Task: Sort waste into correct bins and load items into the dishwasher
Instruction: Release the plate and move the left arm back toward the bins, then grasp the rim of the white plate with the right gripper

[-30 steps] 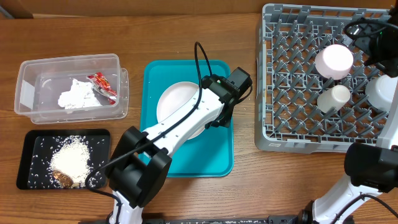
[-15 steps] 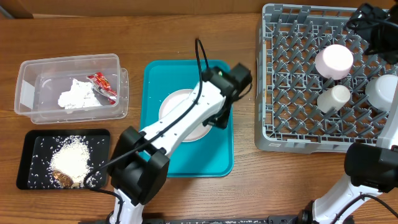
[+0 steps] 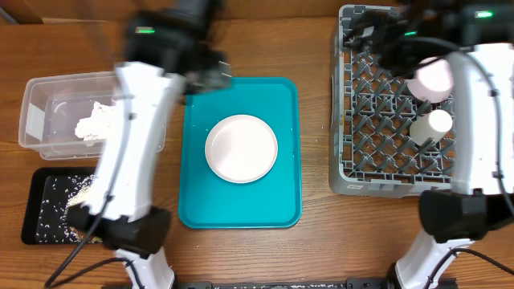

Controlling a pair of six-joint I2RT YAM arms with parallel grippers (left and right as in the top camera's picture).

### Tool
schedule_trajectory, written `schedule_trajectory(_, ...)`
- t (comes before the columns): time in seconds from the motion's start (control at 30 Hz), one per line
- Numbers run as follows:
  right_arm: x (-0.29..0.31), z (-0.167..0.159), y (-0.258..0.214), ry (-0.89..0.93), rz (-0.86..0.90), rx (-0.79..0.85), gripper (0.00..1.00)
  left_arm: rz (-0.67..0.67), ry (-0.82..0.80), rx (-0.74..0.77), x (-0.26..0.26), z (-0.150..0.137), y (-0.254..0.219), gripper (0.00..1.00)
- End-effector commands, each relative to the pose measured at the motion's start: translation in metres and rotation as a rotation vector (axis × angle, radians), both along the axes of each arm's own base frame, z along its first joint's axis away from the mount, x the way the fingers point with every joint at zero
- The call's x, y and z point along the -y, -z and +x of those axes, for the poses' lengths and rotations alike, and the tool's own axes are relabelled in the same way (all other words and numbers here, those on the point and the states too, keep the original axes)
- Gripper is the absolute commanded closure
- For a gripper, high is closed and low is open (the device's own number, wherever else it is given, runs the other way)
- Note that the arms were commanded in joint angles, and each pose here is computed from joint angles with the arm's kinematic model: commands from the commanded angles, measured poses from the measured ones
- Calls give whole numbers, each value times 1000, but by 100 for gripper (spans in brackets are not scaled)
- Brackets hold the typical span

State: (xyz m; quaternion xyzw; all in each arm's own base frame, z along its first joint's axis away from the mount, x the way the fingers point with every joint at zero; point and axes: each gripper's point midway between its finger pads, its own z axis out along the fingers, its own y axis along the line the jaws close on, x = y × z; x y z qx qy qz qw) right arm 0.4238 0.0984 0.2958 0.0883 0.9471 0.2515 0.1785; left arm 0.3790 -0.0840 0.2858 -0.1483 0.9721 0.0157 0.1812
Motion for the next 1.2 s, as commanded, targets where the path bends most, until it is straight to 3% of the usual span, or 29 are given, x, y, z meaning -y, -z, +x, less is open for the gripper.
schedule_trajectory(0.0,-44,-6,43,-110,-169,-28,1,0,-150,64,-75,-2,-26,0)
schedule_trajectory(0.07,-68,-11,64,-160,-178,-62,15,22,-169,52,-100,-3,-25,0)
schedule_trajectory(0.1,-76,-13,77,-154,-191,-91,16,31,-176,49,-109,-3,-25,0)
schedule_trajectory(0.23,-96,-25,128,-175,-249,-198,16,79,-165,25,-147,-7,-23,0)
schedule_trajectory(0.47,-123,-58,200,-300,-256,-338,20,97,-291,13,-202,-21,-23,0)
schedule_trajectory(0.67,-145,-80,239,-359,-238,-357,24,98,-363,10,-228,-30,-23,0)
schedule_trajectory(0.93,-149,-83,265,-297,-219,-363,27,94,-366,10,-229,-31,-23,0)
schedule_trajectory(1.17,-153,-82,278,-230,-191,-363,46,94,-366,10,-229,-31,-23,0)
